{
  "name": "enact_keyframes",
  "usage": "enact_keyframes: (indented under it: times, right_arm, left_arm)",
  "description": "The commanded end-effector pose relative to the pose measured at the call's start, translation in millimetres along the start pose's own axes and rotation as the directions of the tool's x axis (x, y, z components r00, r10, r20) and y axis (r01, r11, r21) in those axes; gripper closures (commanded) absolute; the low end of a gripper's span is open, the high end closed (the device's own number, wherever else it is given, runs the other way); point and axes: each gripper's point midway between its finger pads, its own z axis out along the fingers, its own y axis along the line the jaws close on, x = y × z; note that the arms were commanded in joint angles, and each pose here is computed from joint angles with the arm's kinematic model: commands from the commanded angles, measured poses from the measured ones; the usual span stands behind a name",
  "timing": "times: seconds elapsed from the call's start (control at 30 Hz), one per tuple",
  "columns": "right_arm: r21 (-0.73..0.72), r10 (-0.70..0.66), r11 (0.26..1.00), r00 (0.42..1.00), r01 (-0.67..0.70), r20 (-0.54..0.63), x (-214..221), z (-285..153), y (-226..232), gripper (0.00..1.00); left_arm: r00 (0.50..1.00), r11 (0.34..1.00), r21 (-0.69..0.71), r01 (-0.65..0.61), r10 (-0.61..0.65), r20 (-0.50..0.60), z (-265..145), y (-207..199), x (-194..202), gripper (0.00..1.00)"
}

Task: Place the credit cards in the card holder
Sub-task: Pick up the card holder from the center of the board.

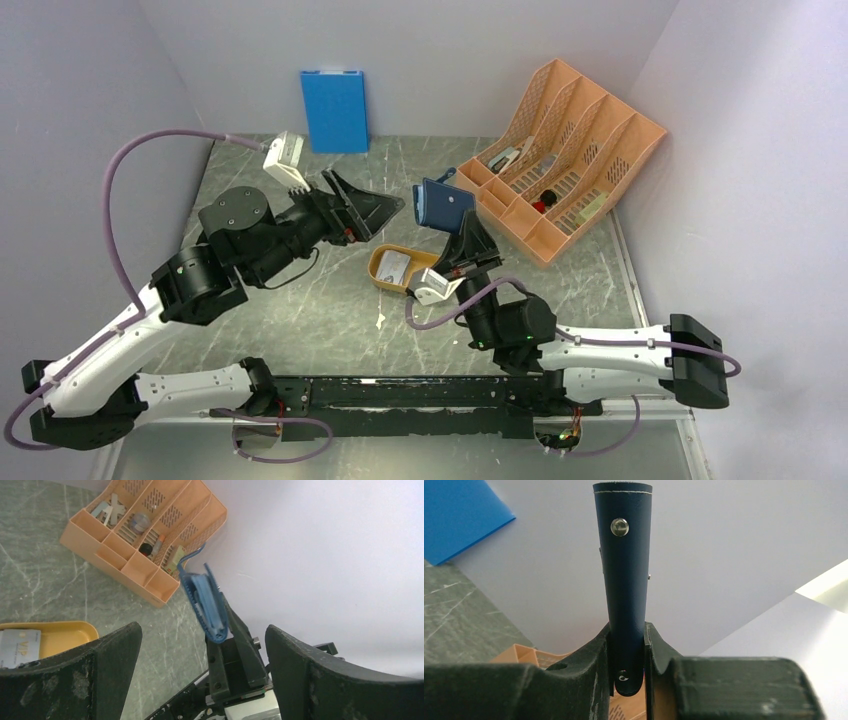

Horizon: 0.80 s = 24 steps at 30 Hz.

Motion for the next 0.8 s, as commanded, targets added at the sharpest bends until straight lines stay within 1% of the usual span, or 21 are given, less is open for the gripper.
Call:
enact_keyframes:
  times: [0.0,0.1,0.23,0.37,0.5,0.6,0.7,0.77]
  right_arm:
    - [0.088,0.021,0.996,0.999,-0.024,0.042,-5.8,-4.9,-29.4,1.0]
    - [0.078,0.013,0.997,0.998,-0.018,0.064,-13.6,-4.3,-23.3,1.0]
    - [0.077,0.008,0.997,0.996,-0.014,0.084,-24.6,-2.9,-18.8,1.0]
    - [0.059,-0.001,0.998,0.996,-0.004,0.088,-28.5,-2.6,-11.0,1.0]
    - [0.059,-0.004,0.998,0.996,-0.001,0.086,-31.1,-1.5,-11.1,1.0]
    - [0.058,-0.004,0.998,0.996,-0.001,0.086,-31.8,-1.1,-10.6,1.0]
    - [0.053,-0.01,0.999,0.996,0.006,0.088,-32.2,-1.4,-8.1,1.0]
    - [0.052,-0.01,0.999,0.996,0.005,0.089,-32.7,-1.1,-7.4,1.0]
  left_arm:
    - [0.997,0.995,0.073,0.068,-0.066,-0.026,-9.6,-8.7,7.2,0.03]
    - [0.993,0.992,0.083,0.094,-0.088,-0.074,-2.8,-7.2,23.3,0.03]
    - [0.987,0.994,0.066,0.089,-0.079,-0.141,7.9,-8.0,37.3,0.03]
    - [0.985,0.989,0.109,0.1,-0.083,-0.151,14.6,-17.8,39.6,0.03]
    - [0.983,0.993,0.071,0.091,-0.078,-0.165,22.3,-12.4,44.5,0.03]
    - [0.983,0.995,0.029,0.099,-0.094,-0.156,24.7,-4.5,45.1,0.04]
    - [0.984,0.994,-0.005,0.109,-0.108,-0.139,25.4,2.5,44.4,0.17]
    - [0.984,0.993,-0.021,0.115,-0.117,-0.132,26.5,6.2,44.6,0.29]
